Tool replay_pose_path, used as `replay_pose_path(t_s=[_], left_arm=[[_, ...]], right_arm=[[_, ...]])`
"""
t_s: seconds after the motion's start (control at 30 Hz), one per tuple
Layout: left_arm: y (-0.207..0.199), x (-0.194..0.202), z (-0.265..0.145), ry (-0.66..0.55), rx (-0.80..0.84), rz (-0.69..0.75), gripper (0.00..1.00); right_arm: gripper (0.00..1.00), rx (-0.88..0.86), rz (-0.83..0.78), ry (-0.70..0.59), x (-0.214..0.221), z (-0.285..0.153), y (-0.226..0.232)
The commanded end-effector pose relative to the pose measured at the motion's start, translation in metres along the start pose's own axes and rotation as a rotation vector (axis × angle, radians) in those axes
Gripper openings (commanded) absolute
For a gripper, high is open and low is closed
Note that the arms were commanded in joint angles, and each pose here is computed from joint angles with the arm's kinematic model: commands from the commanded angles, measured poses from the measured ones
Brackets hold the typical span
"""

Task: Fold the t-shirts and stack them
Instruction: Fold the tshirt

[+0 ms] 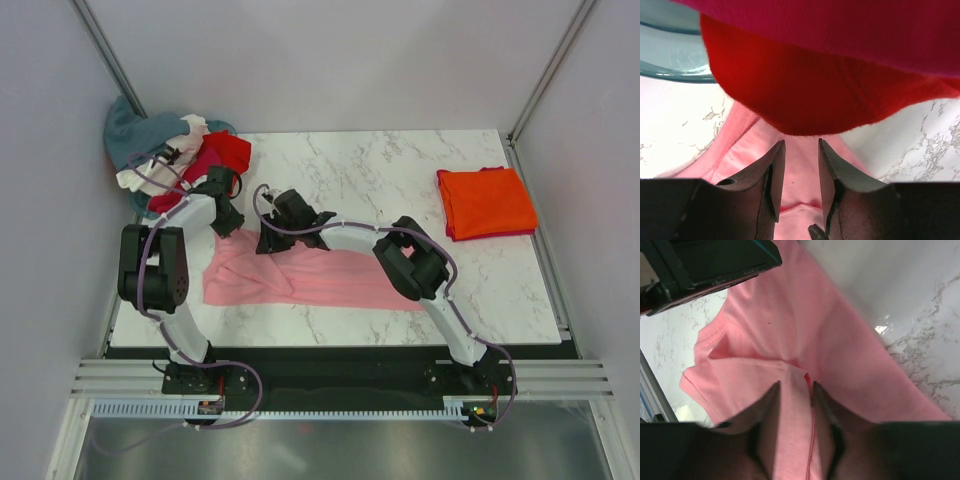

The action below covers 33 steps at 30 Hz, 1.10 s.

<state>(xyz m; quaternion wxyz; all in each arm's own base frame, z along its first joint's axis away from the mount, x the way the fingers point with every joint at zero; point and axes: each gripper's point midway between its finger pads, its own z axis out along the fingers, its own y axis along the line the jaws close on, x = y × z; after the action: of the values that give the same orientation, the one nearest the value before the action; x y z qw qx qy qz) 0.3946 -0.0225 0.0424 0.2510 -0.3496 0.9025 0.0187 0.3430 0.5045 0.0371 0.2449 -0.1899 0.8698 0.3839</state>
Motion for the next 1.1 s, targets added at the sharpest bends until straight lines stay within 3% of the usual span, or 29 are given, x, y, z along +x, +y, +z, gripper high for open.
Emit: replay_pose_path(t_s=[0.0,0.07,0.17,0.4,0.93,1.07], left_arm=[[0.001,-0.007,0.003,-0.02,-0.016,0.001,0.4],[0.001,-0.007,0.003,-0.023,-0.018,0.002,0.4],[0.001,-0.007,0.003,-0.023,-0.02,0.003,0.4],[0.0,-0.008,0.006,-0.024,-0.023,0.009,0.39],[-0.002,-0.013,0.004,-0.032,-0.017,0.011,0.39],[-0.001,-0.015,0.004,-0.033,-0.018,0.011,0.39]], right_arm=[[0.31,-0.055,-0.031,-0.01,-0.008,-0.001,0.02],[0.2,-0.055,-0.029,-0.01,-0.008,-0.003,0.021],[0.11,-0.069,-0.032,-0.018,-0.01,-0.014,0.028],[0.01,-0.179,-0.005,-0.013,-0.009,-0.041,0.065],[0.03,-0.403,0.075,0.19,0.049,-0.051,0.124],[0.11,-0.416,0.083,0.219,0.064,-0.051,0.135]])
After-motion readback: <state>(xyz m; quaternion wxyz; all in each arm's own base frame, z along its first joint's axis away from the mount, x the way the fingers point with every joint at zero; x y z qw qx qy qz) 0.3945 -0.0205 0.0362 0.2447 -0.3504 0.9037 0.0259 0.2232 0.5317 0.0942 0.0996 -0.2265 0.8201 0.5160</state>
